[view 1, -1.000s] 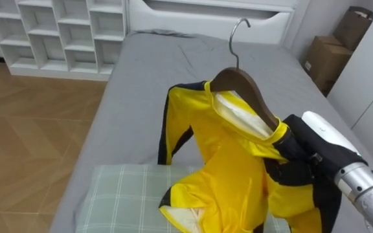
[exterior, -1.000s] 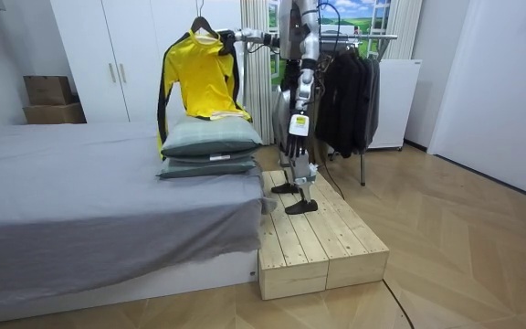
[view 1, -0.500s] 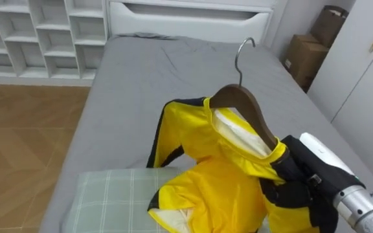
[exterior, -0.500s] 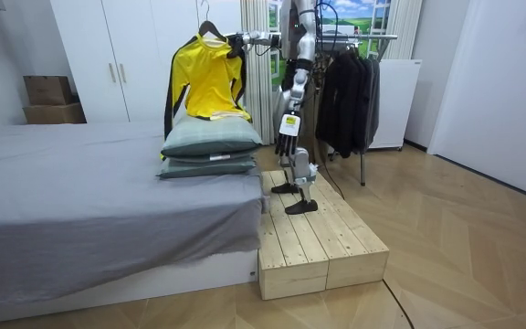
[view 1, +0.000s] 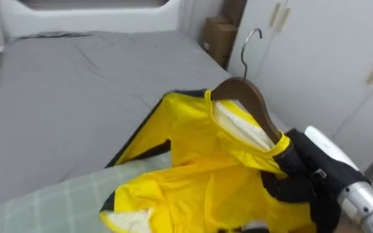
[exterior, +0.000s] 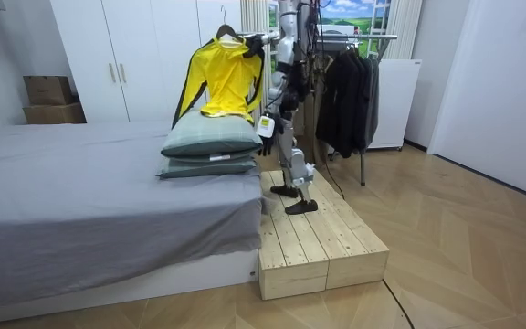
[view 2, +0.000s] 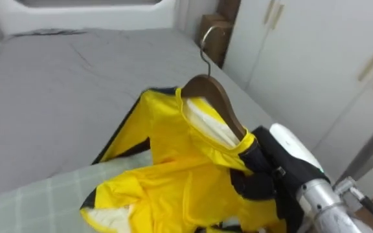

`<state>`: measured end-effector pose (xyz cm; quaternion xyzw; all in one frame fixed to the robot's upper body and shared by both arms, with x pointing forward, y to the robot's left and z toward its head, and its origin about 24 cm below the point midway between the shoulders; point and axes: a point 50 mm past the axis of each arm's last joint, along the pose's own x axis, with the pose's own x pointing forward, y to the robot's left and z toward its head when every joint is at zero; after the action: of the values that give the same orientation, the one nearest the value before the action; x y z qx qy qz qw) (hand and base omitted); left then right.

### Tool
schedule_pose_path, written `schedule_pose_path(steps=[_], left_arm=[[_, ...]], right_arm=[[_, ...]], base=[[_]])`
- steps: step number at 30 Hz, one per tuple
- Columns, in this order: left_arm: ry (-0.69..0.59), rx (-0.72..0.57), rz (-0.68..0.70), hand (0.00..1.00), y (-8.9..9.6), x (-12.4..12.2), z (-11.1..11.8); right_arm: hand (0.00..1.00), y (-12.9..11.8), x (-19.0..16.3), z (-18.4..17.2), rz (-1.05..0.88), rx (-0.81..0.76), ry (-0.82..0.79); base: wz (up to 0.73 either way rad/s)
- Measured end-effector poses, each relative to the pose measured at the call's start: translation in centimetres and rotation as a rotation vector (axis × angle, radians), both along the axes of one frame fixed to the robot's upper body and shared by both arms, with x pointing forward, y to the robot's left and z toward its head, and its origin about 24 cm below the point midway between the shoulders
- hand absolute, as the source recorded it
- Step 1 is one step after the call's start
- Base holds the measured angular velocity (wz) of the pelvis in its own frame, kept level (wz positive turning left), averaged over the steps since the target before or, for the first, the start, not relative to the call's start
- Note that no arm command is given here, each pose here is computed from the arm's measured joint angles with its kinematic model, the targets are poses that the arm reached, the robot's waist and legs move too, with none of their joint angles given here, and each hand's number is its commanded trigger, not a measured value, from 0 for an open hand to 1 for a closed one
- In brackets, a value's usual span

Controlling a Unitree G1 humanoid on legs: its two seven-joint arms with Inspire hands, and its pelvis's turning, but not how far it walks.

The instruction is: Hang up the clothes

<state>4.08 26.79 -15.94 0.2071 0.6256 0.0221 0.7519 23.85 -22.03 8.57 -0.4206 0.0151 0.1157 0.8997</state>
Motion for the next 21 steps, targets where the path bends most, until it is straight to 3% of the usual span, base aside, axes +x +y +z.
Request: schedule_pose_path(steps=[6, 15, 21], left_arm=[[0.040, -0.004, -0.038, 0.00, 0.2, 0.2, 0.1], [0.125, 0.021, -0.027, 0.00, 0.5, -1.8, 0.0], [0.187, 0.025, -0.039, 0.00, -0.1, -3.6, -0.3]], right_arm=[[1.00, 0.2, 0.0, 0.0, 0.025, 0.006, 0.021], [1.00, 1.1, 0.1, 0.2, 0.075, 0.009, 0.019], [1.00, 1.8, 0.3, 0.0, 0.099, 0.003, 0.020]], base=[[-0.36], [-0.37], [-1.10]])
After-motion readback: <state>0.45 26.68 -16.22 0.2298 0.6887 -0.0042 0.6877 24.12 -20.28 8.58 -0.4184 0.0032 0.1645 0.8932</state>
